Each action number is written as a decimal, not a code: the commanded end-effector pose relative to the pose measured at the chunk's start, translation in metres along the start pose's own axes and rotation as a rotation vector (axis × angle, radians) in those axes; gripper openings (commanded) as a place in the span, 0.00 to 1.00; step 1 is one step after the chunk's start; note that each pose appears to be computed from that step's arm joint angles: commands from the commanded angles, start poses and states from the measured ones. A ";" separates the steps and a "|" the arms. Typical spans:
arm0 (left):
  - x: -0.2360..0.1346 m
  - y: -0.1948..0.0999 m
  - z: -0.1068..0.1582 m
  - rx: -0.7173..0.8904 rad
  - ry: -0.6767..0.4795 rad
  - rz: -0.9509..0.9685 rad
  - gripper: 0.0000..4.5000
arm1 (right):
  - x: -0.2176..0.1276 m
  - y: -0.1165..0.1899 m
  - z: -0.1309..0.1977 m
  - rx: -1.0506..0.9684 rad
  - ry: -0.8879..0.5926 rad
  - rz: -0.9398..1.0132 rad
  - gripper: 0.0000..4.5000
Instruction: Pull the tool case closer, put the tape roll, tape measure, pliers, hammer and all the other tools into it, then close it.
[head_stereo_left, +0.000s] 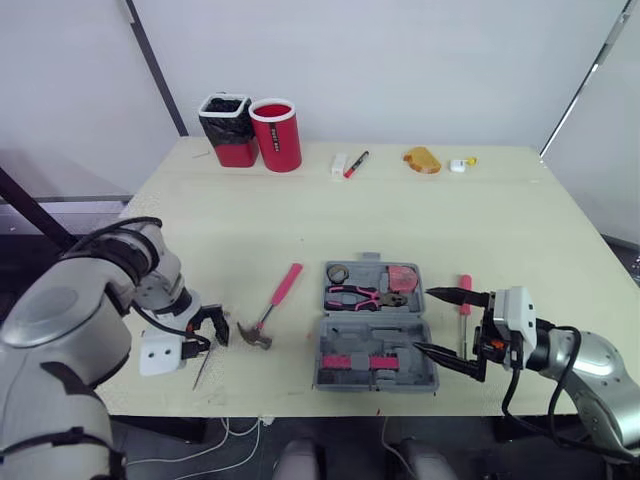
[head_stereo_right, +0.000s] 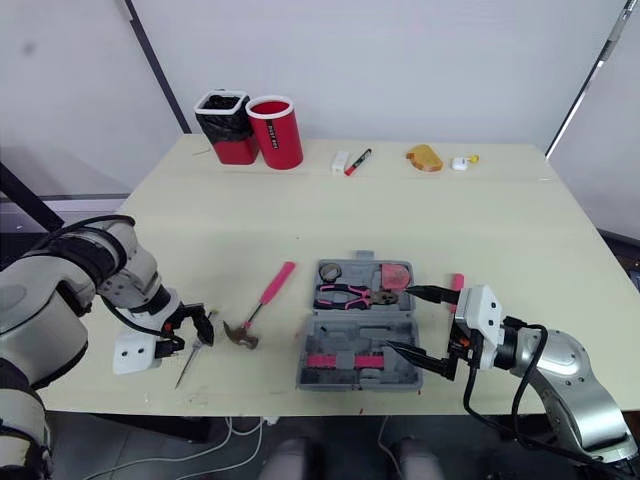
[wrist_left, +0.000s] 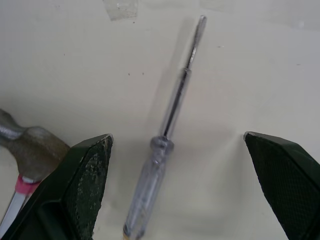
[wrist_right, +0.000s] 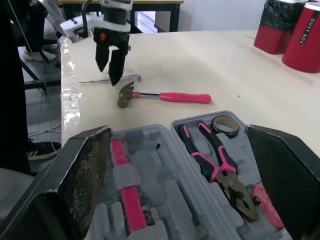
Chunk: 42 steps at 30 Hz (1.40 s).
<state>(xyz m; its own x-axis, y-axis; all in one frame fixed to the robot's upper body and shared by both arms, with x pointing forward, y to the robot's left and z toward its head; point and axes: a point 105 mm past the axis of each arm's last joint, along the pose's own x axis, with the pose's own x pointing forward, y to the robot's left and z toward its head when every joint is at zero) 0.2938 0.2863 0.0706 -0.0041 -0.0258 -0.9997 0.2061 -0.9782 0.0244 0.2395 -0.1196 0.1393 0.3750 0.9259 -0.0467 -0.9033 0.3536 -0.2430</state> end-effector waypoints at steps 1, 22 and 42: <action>0.002 -0.003 -0.009 -0.001 0.056 0.007 0.99 | 0.001 0.000 0.009 -0.045 -0.024 0.008 1.00; -0.004 0.013 -0.016 0.018 0.081 0.060 0.00 | 0.002 0.001 0.008 -0.050 -0.026 0.004 1.00; -0.052 0.028 -0.027 -0.098 0.210 0.297 0.00 | 0.004 0.005 0.004 -0.032 -0.036 0.006 1.00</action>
<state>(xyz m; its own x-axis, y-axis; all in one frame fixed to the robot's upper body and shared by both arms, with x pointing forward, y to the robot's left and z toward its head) 0.3198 0.2675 0.1173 0.2135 -0.2297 -0.9496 0.2624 -0.9228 0.2822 0.2374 -0.1154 0.1352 0.3728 0.9272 -0.0366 -0.9032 0.3535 -0.2435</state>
